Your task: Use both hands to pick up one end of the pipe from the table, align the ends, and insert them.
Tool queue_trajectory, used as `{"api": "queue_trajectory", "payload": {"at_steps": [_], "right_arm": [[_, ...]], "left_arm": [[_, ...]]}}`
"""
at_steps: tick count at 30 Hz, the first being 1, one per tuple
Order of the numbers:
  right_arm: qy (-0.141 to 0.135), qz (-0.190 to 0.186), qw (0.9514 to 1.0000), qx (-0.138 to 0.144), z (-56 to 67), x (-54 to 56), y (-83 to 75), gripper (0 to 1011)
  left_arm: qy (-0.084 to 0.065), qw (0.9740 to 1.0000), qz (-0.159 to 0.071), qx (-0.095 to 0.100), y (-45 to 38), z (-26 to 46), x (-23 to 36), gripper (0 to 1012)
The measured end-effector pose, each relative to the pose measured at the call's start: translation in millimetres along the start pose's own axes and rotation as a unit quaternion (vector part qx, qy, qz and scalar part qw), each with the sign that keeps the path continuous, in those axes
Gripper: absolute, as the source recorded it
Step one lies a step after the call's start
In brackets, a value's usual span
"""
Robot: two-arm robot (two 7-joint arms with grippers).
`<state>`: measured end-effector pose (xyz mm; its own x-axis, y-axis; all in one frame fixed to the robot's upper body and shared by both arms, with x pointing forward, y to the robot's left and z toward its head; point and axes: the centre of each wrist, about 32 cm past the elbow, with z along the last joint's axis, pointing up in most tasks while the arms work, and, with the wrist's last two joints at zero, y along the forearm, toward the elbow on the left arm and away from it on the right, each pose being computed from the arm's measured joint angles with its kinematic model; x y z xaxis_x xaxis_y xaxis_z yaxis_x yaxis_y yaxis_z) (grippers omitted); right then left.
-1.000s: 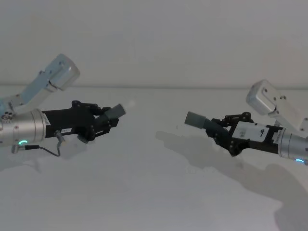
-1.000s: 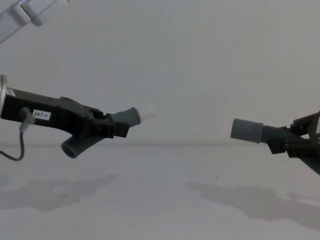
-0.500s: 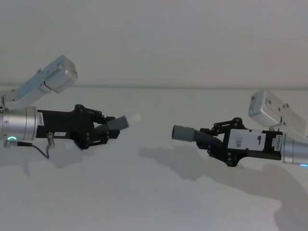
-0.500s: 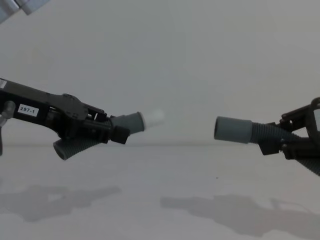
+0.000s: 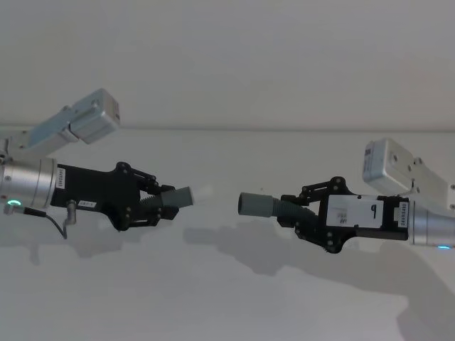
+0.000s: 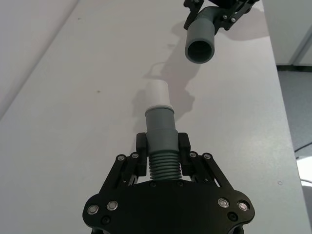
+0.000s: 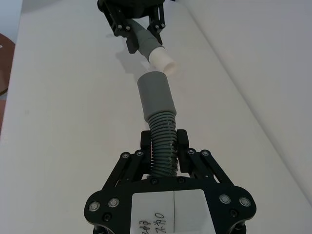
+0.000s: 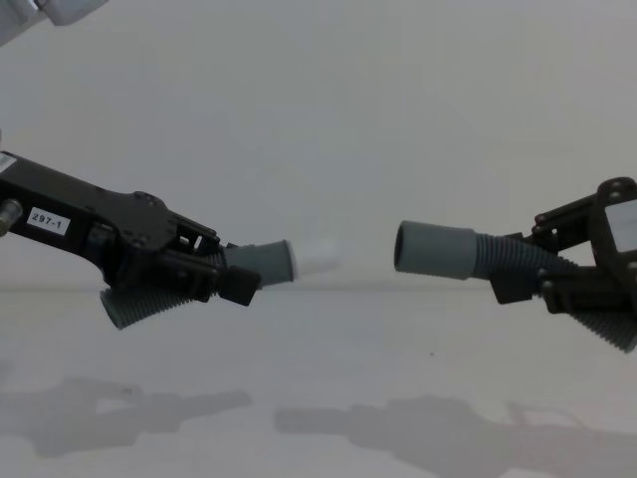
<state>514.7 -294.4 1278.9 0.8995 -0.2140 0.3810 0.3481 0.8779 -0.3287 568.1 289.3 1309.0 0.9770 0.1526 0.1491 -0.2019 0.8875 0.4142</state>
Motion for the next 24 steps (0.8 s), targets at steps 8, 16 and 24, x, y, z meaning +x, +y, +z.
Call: {"api": "queue_trajectory", "payload": {"at_steps": [8, 16, 24], "right_arm": [[-0.001, 0.007, 1.0000, 0.005, 1.0, -2.0, 4.7, 295], [0.005, 0.006, 1.0000, 0.005, -1.7, -2.6, 8.3, 295], [0.013, 0.005, 0.9999, 0.005, -4.9, -2.7, 11.0, 295]], "left_arm": [[-0.008, 0.9998, -0.019, 0.004, -1.7, 3.7, 1.5, 368], [-0.012, 0.9994, -0.032, 0.005, -3.5, 6.4, 1.8, 367], [-0.015, 0.9990, -0.041, 0.006, -5.3, 8.4, 2.2, 367]]}}
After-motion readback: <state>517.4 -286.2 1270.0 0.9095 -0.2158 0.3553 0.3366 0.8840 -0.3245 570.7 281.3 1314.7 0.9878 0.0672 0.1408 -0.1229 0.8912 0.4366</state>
